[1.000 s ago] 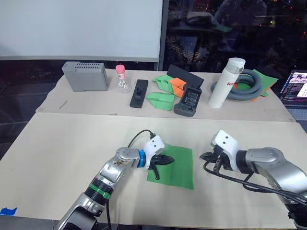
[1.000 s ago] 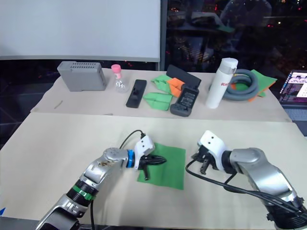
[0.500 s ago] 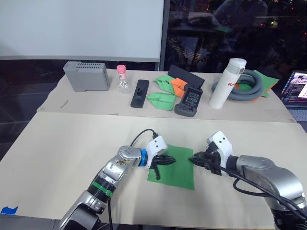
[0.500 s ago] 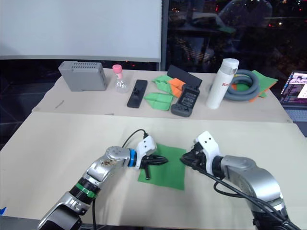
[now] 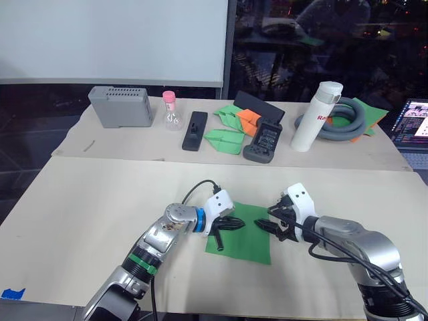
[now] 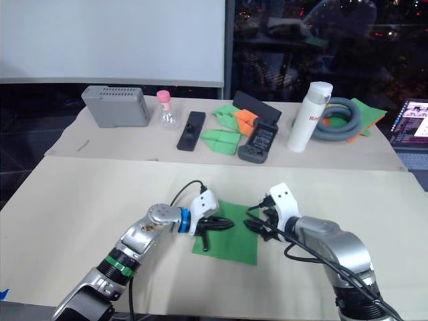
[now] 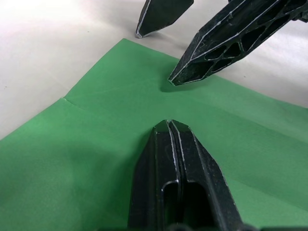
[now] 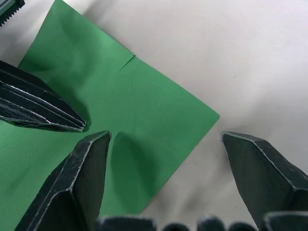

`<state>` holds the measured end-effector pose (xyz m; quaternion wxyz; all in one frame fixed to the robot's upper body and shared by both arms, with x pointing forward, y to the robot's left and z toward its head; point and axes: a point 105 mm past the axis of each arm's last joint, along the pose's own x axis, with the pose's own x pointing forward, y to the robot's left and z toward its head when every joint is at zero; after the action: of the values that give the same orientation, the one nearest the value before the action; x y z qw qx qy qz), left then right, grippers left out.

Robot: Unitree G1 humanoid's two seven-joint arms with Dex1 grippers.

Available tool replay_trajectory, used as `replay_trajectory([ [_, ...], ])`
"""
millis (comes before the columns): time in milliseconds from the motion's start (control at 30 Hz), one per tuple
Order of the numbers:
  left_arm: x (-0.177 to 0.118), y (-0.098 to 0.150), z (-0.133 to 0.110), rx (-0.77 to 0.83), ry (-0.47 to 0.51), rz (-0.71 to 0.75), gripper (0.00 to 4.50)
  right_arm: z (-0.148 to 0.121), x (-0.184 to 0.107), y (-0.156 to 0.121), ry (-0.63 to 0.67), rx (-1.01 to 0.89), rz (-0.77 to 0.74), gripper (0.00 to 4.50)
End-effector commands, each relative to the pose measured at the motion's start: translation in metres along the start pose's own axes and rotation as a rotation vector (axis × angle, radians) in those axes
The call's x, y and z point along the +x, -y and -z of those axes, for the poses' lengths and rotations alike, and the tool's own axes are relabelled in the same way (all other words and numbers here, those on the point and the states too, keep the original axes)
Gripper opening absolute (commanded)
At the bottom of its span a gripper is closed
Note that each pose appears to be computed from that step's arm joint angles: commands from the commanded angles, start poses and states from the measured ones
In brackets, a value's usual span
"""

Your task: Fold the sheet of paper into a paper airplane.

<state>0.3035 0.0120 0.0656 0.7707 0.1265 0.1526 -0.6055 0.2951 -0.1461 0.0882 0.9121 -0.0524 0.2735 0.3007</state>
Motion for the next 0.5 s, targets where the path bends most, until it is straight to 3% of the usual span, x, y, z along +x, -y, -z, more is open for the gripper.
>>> replay_trajectory([
  [33,0.005,0.006,0.011,-0.012,-0.042,0.013,0.0,0.006,0.006,-0.002,-0.039,-0.04,-0.002,4.05],
  [233,0.005,0.006,0.011,-0.012,-0.038,0.004,0.0,0.009,0.012,-0.011,-0.043,-0.034,-0.046,4.05],
  [267,0.005,0.006,0.011,-0.012,-0.038,0.003,0.0,0.008,0.012,-0.012,-0.039,-0.032,-0.052,3.51],
  [500,0.006,0.006,0.011,-0.017,-0.036,0.001,0.0,-0.009,0.008,-0.018,0.045,-0.042,-0.082,1.2],
])
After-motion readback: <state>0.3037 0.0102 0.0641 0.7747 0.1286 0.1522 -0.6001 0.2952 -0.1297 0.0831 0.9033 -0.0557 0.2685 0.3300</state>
